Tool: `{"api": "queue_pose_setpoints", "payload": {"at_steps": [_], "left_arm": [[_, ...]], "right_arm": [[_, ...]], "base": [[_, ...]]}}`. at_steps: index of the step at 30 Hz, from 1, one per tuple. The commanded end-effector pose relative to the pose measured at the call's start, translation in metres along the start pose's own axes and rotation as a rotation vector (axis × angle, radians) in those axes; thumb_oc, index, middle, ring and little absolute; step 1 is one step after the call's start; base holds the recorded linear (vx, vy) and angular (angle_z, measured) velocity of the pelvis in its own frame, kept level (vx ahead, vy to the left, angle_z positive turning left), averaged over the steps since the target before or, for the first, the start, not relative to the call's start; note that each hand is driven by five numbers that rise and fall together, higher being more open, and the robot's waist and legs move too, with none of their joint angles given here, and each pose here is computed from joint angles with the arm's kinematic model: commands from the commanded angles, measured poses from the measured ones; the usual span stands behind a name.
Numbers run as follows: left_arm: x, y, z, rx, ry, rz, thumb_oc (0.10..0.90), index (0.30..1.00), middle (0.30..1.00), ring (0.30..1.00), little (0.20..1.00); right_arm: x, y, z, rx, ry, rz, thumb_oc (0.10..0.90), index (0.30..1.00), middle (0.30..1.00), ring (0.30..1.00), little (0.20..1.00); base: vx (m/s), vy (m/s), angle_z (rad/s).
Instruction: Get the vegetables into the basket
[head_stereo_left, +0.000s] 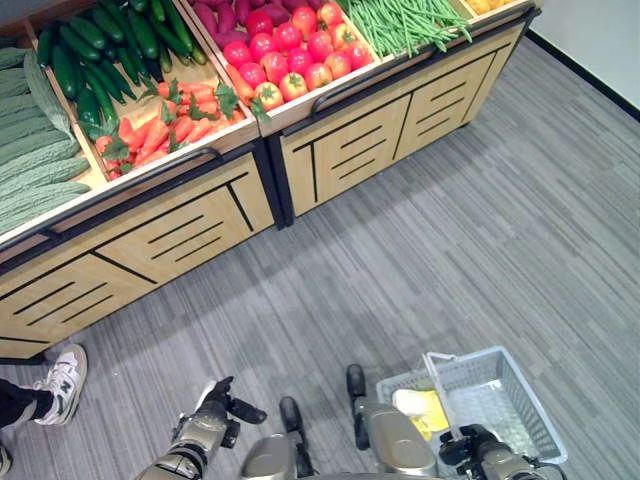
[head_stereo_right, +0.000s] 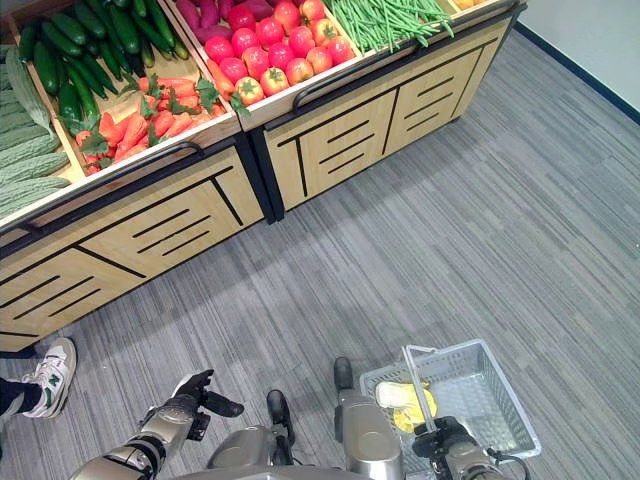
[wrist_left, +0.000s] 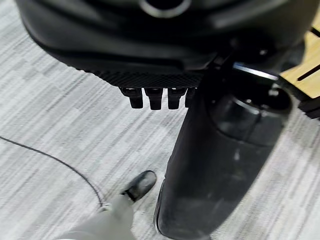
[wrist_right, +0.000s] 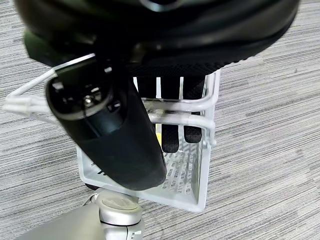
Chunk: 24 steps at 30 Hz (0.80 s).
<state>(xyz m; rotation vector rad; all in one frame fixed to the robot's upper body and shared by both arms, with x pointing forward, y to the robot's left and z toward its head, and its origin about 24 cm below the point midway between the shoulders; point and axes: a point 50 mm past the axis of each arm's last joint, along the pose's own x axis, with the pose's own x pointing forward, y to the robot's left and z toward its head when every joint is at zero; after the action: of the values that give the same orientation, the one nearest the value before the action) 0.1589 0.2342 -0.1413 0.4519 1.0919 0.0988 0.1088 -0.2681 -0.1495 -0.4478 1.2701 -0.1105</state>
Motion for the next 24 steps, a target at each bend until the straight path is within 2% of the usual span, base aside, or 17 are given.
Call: {"api": "queue_pose_setpoints", "payload": {"at_steps": [1,7,8,9,10,24], "left_arm": [[-0.001,0.009,-0.021,0.052,0.072,0.026,0.900,1.000,1.000,1.000,1.000],[-0.004,0.009,-0.039,0.026,0.132,0.025,0.900,1.000,1.000,1.000,1.000],[-0.017,-0.014,-0.080,-0.234,0.260,0.097,0.900,1.000,1.000,1.000,1.000],[-0.019,-0.017,-0.085,-0.357,0.290,0.107,0.900,1.000,1.000,1.000,1.000],[-0.021,-0.020,-0.089,-0.401,0.310,0.104,0.900,1.000,1.000,1.000,1.000],[-0.023,-0.025,-0.096,-0.264,0.329,0.050,0.900,1.000,1.000,1.000,1.000]], "right_arm": [[-0.001,0.005,-0.017,-0.071,0.054,0.019,0.400,0.300,0.300,0.300,0.300],[-0.001,0.007,-0.019,-0.056,0.061,0.030,0.400,0.300,0.300,0.300,0.300],[-0.006,0.032,-0.033,0.137,0.078,0.024,0.400,0.300,0.300,0.300,0.300],[-0.006,0.033,-0.035,0.144,0.086,0.025,0.400,0.300,0.300,0.300,0.300],[-0.006,0.035,-0.035,0.148,0.090,0.029,0.400,0.300,0.300,0.300,0.300],[-0.007,0.038,-0.038,0.134,0.102,0.036,0.400,0.300,0.300,0.300,0.300]], "base": [[0.01,0.037,-0.09],[0.00,0.028,-0.06],[0.01,0.033,0.08],[0.04,0.023,0.09],[0.05,0.031,0.11],[0.00,0.032,-0.02]]}}
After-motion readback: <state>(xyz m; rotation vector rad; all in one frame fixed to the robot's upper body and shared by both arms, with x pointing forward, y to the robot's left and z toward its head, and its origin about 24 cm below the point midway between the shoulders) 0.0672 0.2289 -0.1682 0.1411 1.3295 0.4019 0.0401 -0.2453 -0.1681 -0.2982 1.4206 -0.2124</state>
